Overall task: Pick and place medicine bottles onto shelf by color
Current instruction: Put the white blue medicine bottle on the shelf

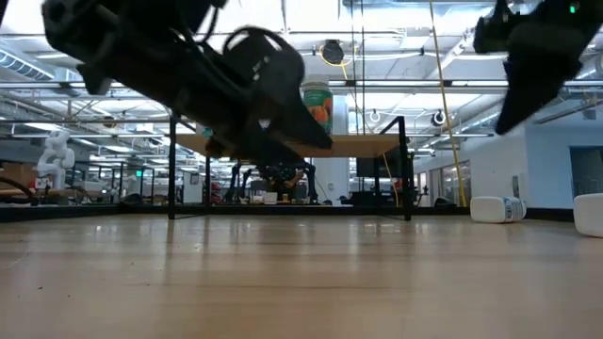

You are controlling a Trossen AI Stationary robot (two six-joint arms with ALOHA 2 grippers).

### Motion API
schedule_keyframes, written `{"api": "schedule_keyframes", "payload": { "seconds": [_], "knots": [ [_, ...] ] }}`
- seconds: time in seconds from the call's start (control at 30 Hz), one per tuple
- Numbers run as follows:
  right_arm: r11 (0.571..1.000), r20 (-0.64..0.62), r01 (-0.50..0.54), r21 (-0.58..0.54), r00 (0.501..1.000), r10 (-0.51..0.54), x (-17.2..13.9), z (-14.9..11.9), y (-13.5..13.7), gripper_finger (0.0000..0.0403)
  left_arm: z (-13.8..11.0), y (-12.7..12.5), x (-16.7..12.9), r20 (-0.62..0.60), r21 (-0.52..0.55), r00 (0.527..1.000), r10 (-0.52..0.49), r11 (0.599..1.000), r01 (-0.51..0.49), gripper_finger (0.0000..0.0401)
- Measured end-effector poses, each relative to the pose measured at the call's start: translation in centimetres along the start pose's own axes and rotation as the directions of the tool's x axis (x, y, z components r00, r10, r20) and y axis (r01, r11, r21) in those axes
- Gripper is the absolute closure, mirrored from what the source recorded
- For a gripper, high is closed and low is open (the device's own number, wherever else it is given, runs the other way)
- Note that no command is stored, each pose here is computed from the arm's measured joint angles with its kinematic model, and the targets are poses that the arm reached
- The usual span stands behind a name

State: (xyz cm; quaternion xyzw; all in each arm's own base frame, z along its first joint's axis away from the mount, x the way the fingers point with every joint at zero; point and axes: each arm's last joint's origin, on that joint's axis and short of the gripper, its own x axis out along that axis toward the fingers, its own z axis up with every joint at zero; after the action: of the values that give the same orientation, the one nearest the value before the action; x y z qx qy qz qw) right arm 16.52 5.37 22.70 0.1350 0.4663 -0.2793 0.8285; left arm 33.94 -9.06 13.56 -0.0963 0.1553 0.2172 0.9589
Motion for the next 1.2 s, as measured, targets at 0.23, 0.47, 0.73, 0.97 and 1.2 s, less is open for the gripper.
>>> {"api": "schedule_keyframes", "payload": {
  "seconds": [0.23, 0.47, 0.73, 0.97, 1.2],
  "knots": [
    [0.968, -0.049, 0.225, 0.111, 0.974, -0.221, 0.9, 0.7, -2.8, 0.0255, -0.6, 0.0, 2.5, -0.039, -0.077, 0.999, -0.006, 0.997, 0.003, 0.0061],
    [0.924, -0.027, 0.306, 0.231, 0.951, -0.308, 3.1, 1.5, -4.6, 0.0173, -0.7, 0.8, 3.0, -0.093, -0.072, 0.995, -0.043, 0.997, 0.037, 0.0061],
    [0.769, -0.125, 0.333, 0.545, 0.94, -0.319, 7.5, -0.1, -7.6, 0.0091, -0.1, 1.0, 3.4, -0.071, -0.106, 0.994, -0.087, 0.991, 0.079, 0.0061],
    [0.59, -0.175, 0.378, 0.714, 0.912, -0.372, 8.9, -1.1, -9.5, 0.0077, 0.2, 1.1, 3.7, -0.068, -0.077, 0.987, -0.147, 0.987, 0.141, 0.0061],
    [0.571, -0.067, 0.23, 0.788, 0.954, -0.291, 9.9, -0.6, -9.0, 0.0077, 0.2, 1.3, 3.8, -0.081, -0.072, 0.986, -0.149, 0.987, 0.144, 0.0061]
  ]
}}
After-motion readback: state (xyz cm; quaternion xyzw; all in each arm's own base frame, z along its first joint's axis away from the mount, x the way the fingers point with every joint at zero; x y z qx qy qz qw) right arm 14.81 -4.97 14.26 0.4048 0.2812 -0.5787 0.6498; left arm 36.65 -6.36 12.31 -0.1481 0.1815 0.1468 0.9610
